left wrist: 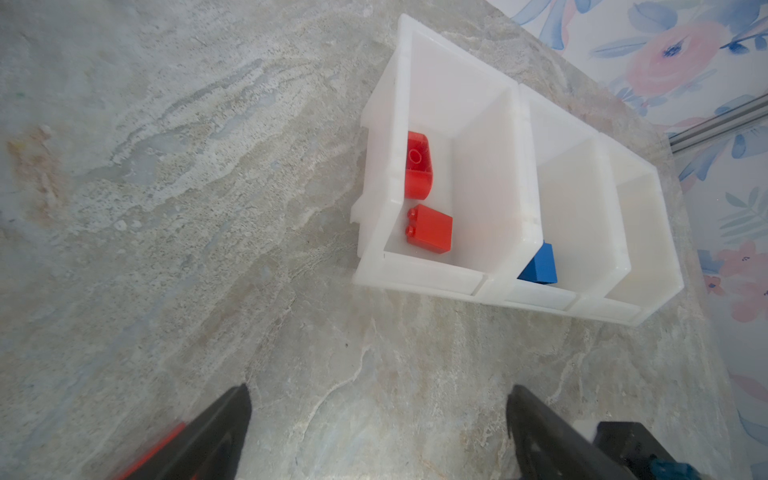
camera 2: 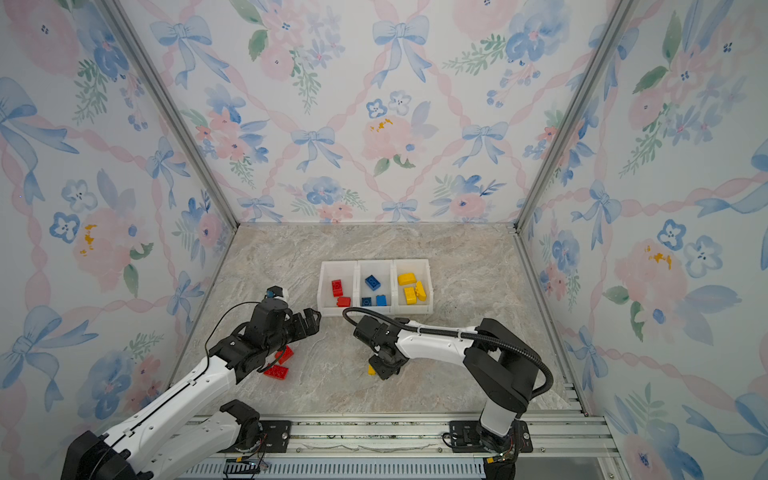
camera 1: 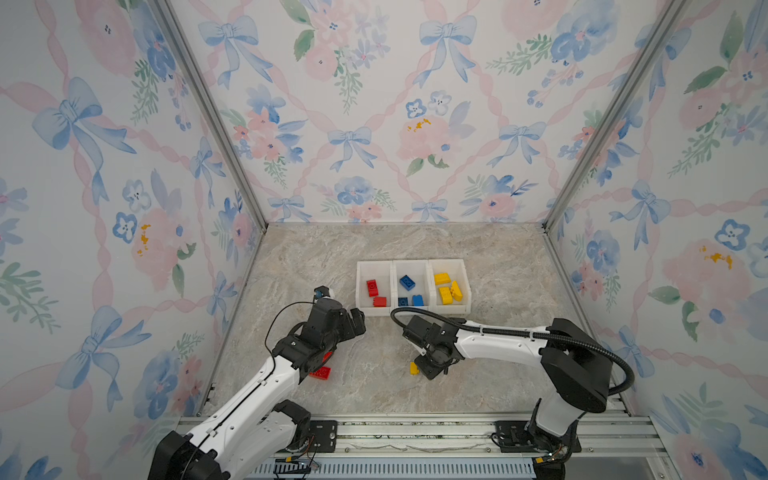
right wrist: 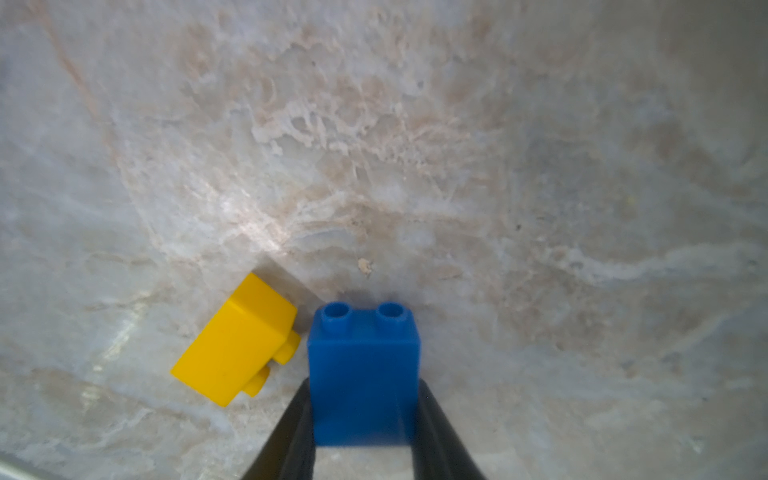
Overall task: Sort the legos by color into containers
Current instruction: 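Lift the blue brick with the right gripper over the middle bin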
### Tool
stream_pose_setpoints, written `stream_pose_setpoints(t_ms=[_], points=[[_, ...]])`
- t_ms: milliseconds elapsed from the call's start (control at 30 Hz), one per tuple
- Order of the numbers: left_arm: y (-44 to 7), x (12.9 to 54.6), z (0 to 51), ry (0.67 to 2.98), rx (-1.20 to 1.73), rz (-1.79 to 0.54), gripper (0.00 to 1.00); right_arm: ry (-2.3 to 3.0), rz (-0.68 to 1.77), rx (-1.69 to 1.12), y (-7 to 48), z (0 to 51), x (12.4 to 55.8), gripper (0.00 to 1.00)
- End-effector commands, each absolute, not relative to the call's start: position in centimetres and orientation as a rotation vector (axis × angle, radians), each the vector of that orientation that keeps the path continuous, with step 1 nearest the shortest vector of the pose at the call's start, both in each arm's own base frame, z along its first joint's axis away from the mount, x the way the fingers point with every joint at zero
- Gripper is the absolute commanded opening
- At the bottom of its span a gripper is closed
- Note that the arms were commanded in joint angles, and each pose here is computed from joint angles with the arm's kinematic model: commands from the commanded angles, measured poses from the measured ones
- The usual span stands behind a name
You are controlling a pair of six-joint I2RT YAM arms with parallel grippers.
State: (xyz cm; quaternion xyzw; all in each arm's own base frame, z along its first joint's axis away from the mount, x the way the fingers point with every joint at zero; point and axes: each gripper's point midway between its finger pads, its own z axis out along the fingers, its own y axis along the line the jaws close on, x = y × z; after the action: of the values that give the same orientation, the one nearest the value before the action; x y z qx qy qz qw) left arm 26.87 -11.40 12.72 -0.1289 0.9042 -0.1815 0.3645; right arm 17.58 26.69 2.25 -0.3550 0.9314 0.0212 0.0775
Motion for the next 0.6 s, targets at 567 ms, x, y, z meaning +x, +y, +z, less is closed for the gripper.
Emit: stream_pose_setpoints(t_ms=[567], points=[[-11.3,26.8,12.2,2.339,-0.312,-0.453,0.98,2.644,0.139,-0.838,27.0,12.8,27.3,0.37]])
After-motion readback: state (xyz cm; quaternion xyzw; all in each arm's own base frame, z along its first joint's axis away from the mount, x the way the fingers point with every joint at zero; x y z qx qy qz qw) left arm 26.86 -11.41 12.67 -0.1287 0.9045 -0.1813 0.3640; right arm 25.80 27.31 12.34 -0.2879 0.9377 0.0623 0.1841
